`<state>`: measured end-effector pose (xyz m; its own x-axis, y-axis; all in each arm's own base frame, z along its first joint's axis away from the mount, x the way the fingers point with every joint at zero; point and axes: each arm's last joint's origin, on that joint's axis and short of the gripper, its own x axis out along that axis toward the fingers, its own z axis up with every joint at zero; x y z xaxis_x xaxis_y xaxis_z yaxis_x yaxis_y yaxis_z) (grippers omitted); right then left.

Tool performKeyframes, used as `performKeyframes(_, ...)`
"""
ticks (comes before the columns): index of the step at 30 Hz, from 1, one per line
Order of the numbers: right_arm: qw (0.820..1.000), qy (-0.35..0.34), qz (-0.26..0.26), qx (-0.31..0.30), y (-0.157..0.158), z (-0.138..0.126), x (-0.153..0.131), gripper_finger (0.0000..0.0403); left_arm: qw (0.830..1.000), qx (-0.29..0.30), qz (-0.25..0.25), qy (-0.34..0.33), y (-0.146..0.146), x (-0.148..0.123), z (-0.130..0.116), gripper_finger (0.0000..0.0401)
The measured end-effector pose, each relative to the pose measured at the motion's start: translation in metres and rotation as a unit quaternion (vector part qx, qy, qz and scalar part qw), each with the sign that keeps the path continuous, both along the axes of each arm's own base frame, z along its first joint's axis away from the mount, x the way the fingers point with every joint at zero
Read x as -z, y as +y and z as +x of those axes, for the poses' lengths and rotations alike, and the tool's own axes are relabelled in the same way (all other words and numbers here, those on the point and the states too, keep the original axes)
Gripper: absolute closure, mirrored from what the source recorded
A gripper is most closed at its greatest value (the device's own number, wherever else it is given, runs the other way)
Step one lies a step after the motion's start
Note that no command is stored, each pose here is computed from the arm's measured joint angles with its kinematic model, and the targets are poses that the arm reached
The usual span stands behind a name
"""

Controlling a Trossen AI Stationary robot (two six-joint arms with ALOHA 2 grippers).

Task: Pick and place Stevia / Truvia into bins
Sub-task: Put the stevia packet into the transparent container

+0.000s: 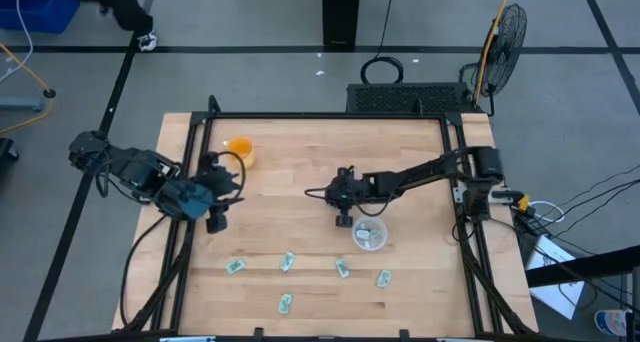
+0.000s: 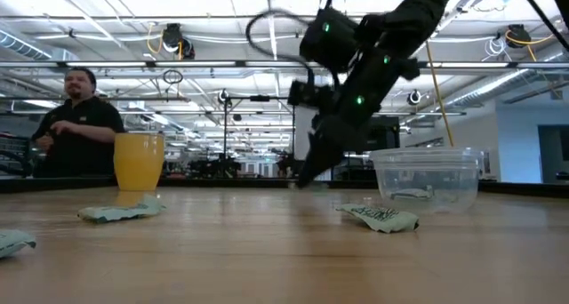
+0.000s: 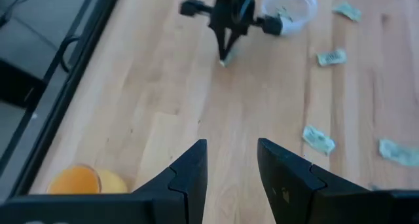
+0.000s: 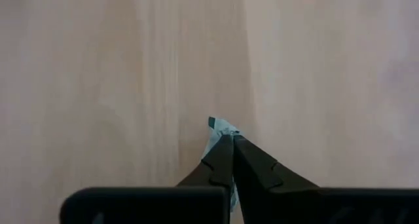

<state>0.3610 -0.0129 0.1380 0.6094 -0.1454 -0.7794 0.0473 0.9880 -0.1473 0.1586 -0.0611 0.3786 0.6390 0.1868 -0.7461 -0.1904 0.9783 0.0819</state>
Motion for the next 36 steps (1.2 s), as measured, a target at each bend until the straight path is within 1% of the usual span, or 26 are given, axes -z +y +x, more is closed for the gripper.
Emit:
performKeyframes(2,0.999,-0.022,-0.027,-0.004,0.006,-0.002,-0.017,0.0402,1.0,0.021,-0.001,-0.003,-0.002,-0.001,0.002,0.0261)
performKeyframes(4,0.998,-0.052,-0.046,-0.013,0.013,-0.006,-0.038,0.0402,1.0,0.025,-0.005,-0.009,-0.003,-0.002,0.003,0.0261)
performKeyframes(8,0.994,-0.106,-0.033,-0.021,0.028,-0.023,-0.083,0.0402,0.999,0.025,-0.017,-0.02,-0.004,-0.003,0.006,0.0261)
performKeyframes(9,0.993,-0.11,-0.026,-0.021,0.032,-0.029,-0.092,0.0402,0.999,0.026,-0.019,-0.025,-0.004,-0.004,0.006,0.0261)
performKeyframes(12,0.996,-0.091,-0.006,-0.022,0.045,-0.047,-0.105,0.0402,0.999,0.026,-0.023,-0.034,-0.005,-0.005,0.008,0.0261)
performKeyframes(18,0.999,-0.013,0.031,-0.021,0.072,-0.081,-0.111,0.0402,0.999,0.026,-0.025,-0.038,-0.005,-0.005,0.008,0.0261)
performKeyframes(21,0.999,0.002,0.03,-0.018,0.085,-0.089,-0.11,0.0403,0.998,0.027,-0.028,-0.047,-0.006,-0.006,0.009,0.0261)
performKeyframes(25,1.0,0.0,0.017,-0.025,0.097,-0.094,-0.11,0.0403,0.998,0.028,-0.033,-0.056,-0.007,-0.008,0.011,0.0261)
performKeyframes(31,0.999,0.001,0.017,-0.037,0.104,-0.096,-0.11,0.0403,0.998,0.028,-0.033,-0.056,-0.007,-0.008,0.011,0.0261)
performKeyframes(34,0.999,0.003,0.032,-0.024,0.104,-0.097,-0.11,0.0403,0.998,0.027,-0.033,-0.056,-0.007,-0.008,0.011,0.0261)
performKeyframes(36,0.999,0.017,0.044,-0.021,0.105,-0.099,-0.108,0.0403,0.998,0.028,-0.032,-0.056,-0.007,-0.008,0.011,0.0261)
